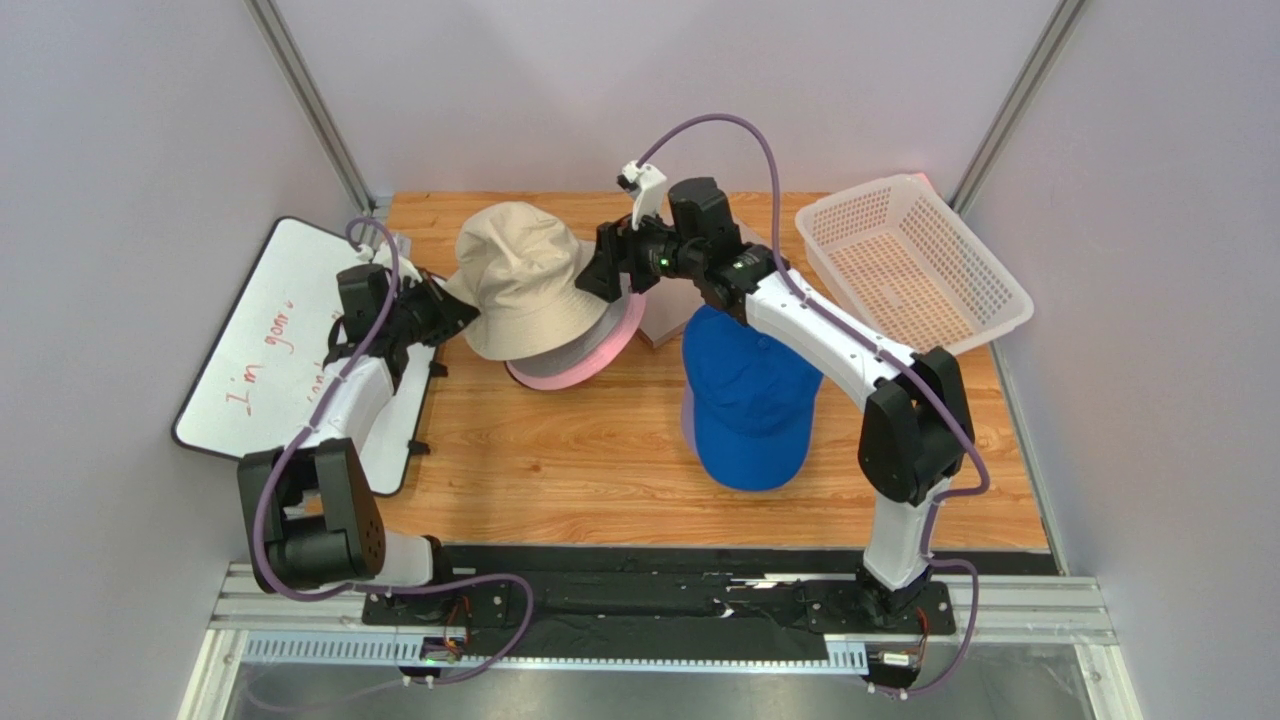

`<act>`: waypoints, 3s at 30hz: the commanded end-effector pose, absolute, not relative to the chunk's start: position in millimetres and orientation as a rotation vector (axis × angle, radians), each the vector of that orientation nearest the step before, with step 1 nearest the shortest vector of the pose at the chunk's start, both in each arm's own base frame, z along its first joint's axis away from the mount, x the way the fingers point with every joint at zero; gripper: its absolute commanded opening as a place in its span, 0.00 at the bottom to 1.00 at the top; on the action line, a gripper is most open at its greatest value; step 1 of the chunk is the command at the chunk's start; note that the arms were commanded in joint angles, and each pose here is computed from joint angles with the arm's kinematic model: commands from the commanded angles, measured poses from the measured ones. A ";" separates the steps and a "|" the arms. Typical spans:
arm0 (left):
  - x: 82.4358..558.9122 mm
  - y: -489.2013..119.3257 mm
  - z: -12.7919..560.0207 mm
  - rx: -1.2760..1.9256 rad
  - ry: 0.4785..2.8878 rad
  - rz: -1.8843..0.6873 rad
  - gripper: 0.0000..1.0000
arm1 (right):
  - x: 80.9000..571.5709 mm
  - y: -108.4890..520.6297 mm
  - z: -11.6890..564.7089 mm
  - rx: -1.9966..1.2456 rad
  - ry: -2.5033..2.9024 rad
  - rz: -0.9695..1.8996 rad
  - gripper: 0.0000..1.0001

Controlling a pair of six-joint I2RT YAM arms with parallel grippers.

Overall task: Stack the hats
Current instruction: Stack the hat on the hat.

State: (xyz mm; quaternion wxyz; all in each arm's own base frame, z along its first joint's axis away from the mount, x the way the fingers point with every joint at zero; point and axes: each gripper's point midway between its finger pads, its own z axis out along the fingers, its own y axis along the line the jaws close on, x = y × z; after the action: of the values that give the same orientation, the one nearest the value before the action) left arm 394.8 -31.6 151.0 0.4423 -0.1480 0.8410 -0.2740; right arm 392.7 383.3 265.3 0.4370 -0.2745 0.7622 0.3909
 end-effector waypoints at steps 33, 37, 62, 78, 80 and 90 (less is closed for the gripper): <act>388.3 -43.6 189.4 -0.244 1.981 -0.704 0.00 | 429.9 391.4 193.7 -0.538 1.990 1.136 0.91; 387.6 -43.8 190.9 -0.240 1.977 -0.707 0.00 | 421.9 393.1 192.1 -0.547 2.004 1.174 0.88; 378.7 -52.3 238.5 -0.178 1.827 -0.748 0.00 | 399.4 355.9 277.0 -0.586 1.869 0.903 0.00; 376.5 -44.1 150.8 -0.397 2.025 -0.742 0.00 | 392.7 353.3 235.8 -0.593 1.970 0.744 0.00; 380.3 -44.0 137.6 -0.416 2.058 -0.750 0.00 | 394.1 351.9 226.7 -0.591 1.995 0.723 0.00; 386.7 -59.8 149.1 -0.352 2.007 -0.826 0.00 | 389.3 330.6 195.8 -0.569 2.079 0.617 0.00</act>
State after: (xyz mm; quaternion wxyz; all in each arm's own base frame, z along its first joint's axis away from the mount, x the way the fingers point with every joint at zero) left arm 388.7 -59.3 149.6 0.4489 -0.1449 0.8139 -0.3392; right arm 388.3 357.1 213.3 0.4396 -0.2389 0.8122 0.3001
